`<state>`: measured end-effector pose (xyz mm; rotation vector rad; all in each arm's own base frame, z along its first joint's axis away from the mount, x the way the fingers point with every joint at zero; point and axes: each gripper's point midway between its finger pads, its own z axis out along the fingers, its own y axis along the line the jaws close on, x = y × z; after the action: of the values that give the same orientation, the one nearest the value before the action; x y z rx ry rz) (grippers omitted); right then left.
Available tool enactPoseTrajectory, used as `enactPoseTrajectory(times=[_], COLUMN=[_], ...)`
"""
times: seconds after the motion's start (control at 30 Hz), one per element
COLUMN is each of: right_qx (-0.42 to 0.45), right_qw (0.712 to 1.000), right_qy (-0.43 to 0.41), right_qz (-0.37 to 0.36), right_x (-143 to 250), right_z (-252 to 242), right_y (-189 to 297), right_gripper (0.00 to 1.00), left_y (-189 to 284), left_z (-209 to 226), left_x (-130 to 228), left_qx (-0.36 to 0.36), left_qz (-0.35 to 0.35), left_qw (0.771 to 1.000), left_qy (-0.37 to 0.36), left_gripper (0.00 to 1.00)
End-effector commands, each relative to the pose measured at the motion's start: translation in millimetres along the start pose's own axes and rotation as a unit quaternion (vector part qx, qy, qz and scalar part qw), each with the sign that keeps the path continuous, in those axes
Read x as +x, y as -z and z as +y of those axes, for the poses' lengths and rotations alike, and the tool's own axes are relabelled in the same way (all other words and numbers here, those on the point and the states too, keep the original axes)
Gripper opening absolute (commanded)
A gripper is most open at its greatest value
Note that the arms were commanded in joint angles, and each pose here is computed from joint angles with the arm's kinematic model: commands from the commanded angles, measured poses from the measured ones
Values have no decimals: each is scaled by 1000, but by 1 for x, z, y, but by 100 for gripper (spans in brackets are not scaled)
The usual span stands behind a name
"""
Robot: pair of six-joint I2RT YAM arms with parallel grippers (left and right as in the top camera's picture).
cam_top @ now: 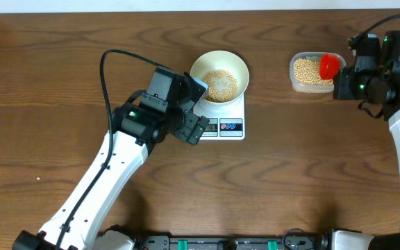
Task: Scoop item into bowl and weigh 50g on scale
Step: 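Move the empty scoop with the right gripper back to the tub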
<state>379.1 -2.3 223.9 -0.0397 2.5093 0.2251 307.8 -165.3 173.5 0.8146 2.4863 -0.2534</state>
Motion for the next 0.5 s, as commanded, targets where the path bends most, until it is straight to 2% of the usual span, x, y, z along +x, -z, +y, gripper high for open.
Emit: enactPoseTrajectory(times=[0.0, 0.23, 0.47], right_qx=[-5, 3, 57], right_qw=[1000, 1000, 998], right_qy=[19, 22, 27], right_qz=[2, -13, -10], right_x=[1, -7, -8], right_z=[0, -3, -22], right_y=[1, 1, -1], right_gripper=[1, 1, 1], left_y=[-1, -1, -1], left_z=[2, 2, 2], left_x=[0, 0, 0], left_qx=[-5, -5, -5], left_qz=[3, 3, 3], left_qw=[1000, 1000, 1000], left_qy=[0, 0, 0], left_gripper=[93, 93, 93])
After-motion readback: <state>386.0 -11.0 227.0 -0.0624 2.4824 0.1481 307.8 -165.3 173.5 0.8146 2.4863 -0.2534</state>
